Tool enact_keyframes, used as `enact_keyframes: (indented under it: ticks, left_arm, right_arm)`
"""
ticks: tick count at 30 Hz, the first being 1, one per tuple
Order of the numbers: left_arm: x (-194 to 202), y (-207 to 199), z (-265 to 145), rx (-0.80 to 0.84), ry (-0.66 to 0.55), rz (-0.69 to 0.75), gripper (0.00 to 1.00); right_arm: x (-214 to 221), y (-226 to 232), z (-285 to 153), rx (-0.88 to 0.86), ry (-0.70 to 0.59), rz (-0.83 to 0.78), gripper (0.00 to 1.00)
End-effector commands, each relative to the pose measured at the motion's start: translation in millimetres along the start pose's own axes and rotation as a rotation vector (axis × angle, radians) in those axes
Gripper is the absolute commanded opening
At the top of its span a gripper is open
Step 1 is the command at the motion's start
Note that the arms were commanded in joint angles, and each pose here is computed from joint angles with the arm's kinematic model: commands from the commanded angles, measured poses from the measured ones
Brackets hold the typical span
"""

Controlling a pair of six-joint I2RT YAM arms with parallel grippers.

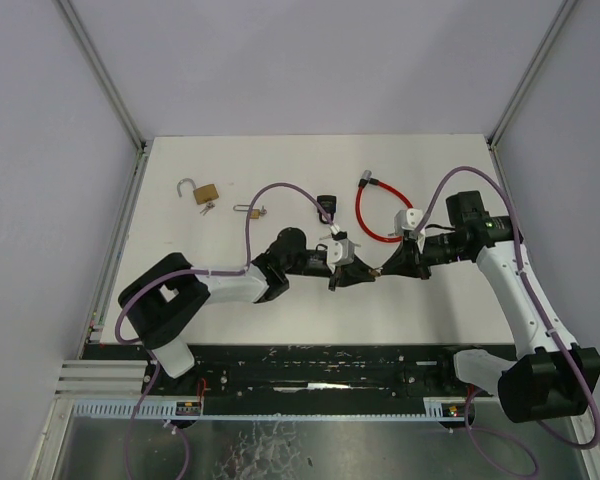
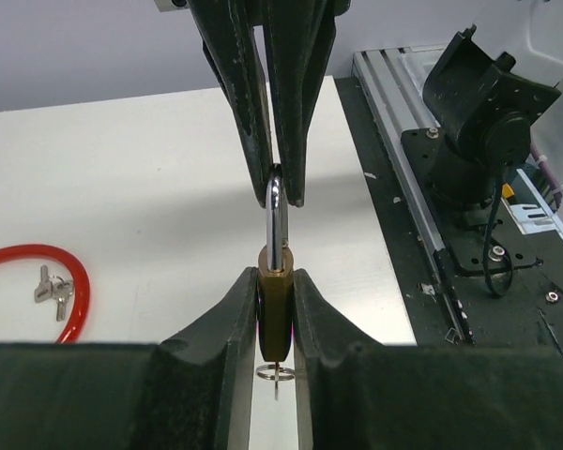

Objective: Lock with the key
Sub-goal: Lock the lock.

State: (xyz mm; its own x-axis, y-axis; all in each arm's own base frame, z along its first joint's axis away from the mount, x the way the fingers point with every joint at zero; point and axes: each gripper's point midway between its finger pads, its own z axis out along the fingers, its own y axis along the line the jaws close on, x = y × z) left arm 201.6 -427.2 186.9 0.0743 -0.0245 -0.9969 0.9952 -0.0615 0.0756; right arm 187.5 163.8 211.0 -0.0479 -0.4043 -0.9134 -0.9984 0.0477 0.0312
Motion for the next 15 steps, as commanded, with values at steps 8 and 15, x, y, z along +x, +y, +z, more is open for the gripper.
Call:
enact_keyframes:
  ticks: [8, 15]
  left_arm:
    - [-28, -6, -5, -0.011, -0.131, 0.142, 0.00]
    - [-31, -19, -6, 0.036, -0.150, 0.184, 0.00]
  right_arm:
    - [17, -1, 20, -0.047, 0.018, -0.040, 0.00]
    - [28, 5, 27, -0.087, 0.031, -0.171, 0.00]
